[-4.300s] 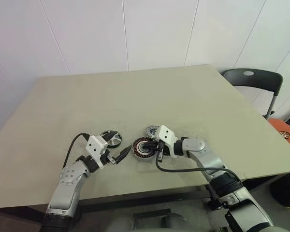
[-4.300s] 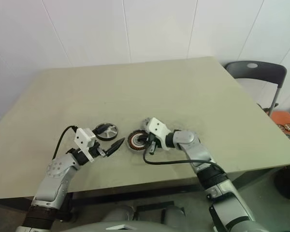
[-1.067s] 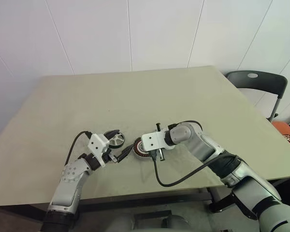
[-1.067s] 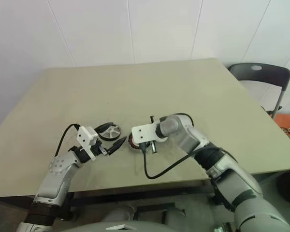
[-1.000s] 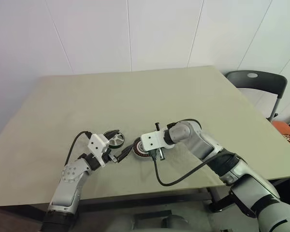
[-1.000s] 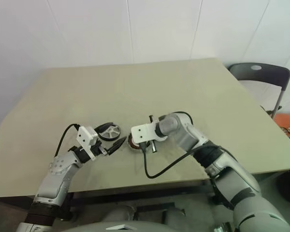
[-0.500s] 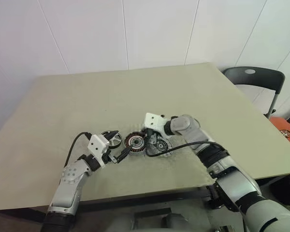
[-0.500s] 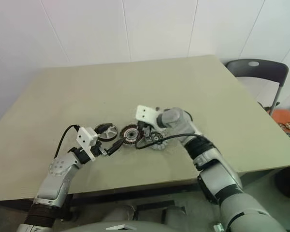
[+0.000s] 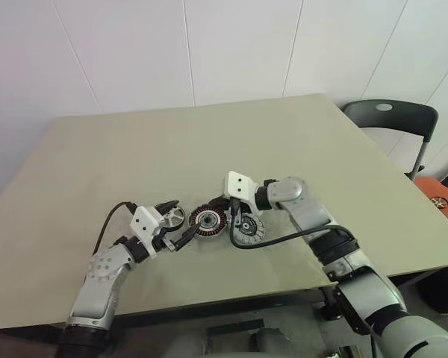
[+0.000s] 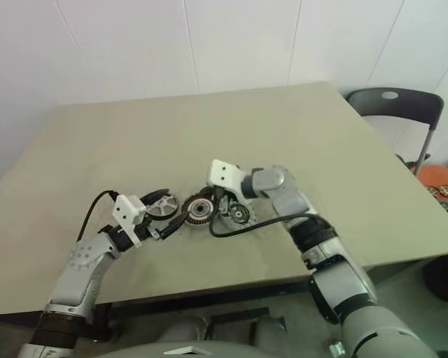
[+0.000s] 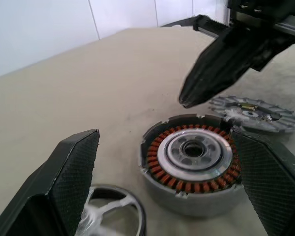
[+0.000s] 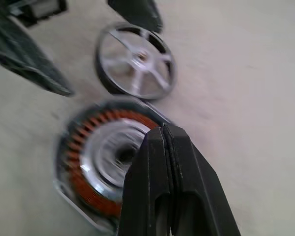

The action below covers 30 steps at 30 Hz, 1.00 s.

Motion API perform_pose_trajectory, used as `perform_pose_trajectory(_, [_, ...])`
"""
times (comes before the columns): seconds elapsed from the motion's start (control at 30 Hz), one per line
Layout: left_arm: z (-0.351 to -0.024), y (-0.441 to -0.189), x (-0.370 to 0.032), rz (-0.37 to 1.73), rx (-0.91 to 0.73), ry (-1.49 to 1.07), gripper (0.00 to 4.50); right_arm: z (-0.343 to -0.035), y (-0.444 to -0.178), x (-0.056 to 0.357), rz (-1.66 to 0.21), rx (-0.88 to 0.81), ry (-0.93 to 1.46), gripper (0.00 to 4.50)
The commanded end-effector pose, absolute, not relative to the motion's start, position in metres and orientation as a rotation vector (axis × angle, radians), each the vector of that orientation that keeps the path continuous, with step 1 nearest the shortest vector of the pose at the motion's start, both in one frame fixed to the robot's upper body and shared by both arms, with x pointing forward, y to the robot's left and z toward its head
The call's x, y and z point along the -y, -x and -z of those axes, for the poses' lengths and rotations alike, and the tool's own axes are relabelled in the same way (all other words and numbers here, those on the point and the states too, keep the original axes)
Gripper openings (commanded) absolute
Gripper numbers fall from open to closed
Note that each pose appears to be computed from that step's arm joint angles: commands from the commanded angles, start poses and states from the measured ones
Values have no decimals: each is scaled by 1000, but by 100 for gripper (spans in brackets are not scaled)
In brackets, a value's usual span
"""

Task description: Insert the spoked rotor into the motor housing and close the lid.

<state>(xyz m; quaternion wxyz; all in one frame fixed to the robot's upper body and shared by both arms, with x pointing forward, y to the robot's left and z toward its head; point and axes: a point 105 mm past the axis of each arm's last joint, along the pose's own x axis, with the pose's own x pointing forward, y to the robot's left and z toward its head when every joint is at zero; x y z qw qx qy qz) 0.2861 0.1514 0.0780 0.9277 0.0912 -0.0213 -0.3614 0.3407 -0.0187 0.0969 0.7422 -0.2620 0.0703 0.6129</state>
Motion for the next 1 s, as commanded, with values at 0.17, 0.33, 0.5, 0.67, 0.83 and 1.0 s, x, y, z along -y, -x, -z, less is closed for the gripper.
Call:
perform_pose_trajectory(0.17, [-88,-287,-175,701,60,-252,450,-94,-337,14,-1305,-130,626,2])
perform_pose_trajectory(0.33, [-88,-286,-175,699,59,-255,450,-83,-341,19,-1269,-136,710,2])
perform_pose_trajectory(0.5, [-87,-287,-173,701,60,-250,450,-74,-342,22,-1251,-128,791,2])
perform_pose_trajectory(0.67, [-87,-287,-172,702,61,-248,450,-71,-337,19,-1267,-121,812,2])
perform_pose_trajectory(0.83, [-87,-288,-172,700,61,-247,450,-66,-328,10,-1297,-116,790,2])
perform_pose_trajectory(1.0, [-86,-288,-171,697,59,-246,450,-69,-327,4,-1307,-134,680,2])
